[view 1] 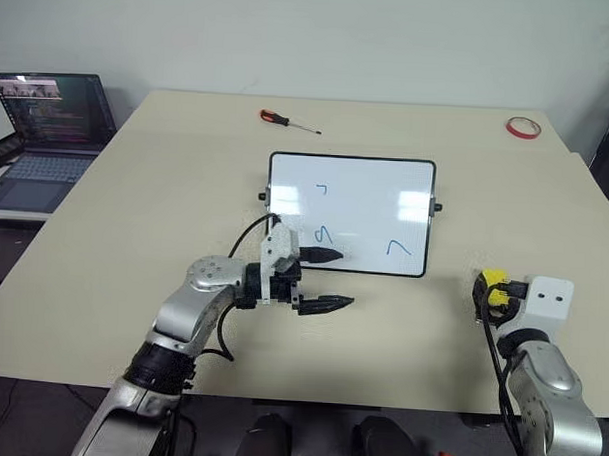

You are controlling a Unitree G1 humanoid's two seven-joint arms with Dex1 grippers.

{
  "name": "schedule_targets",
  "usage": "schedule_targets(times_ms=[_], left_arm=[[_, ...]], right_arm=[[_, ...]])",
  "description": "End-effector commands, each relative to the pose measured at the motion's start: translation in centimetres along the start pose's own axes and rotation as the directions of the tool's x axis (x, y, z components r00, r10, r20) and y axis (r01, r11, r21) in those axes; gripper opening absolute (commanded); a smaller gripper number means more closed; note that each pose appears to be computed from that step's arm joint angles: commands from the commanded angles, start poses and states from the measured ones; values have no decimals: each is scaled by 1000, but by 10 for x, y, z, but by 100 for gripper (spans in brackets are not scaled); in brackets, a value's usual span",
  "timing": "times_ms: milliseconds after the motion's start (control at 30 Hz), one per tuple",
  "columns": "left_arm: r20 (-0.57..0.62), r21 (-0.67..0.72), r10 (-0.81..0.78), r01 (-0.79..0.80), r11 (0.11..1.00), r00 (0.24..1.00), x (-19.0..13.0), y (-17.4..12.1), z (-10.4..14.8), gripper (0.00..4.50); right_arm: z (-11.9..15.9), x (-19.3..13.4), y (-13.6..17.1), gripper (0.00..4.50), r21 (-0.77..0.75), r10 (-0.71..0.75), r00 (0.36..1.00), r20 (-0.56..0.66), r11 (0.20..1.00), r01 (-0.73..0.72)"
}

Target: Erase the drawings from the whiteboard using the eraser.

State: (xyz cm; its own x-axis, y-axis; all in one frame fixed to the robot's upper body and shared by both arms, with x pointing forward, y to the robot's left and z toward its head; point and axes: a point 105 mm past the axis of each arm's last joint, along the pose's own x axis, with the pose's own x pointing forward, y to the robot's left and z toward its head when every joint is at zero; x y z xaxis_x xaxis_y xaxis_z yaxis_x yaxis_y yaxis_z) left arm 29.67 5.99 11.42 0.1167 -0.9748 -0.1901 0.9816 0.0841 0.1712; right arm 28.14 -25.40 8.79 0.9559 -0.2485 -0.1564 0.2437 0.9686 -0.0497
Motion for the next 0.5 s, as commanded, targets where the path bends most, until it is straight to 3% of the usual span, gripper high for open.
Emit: schedule_targets(times_ms=[33, 500], left_arm=[[-41, 116, -67, 71, 991, 997, 6, 1, -1, 450], [18, 170, -52, 48, 984, 999, 16, 10, 7, 450]], right_arm=[[8, 4, -9, 449, 29, -43, 998, 35, 999, 42], [5, 10, -2, 449, 85, -41, 999, 20, 996, 39]])
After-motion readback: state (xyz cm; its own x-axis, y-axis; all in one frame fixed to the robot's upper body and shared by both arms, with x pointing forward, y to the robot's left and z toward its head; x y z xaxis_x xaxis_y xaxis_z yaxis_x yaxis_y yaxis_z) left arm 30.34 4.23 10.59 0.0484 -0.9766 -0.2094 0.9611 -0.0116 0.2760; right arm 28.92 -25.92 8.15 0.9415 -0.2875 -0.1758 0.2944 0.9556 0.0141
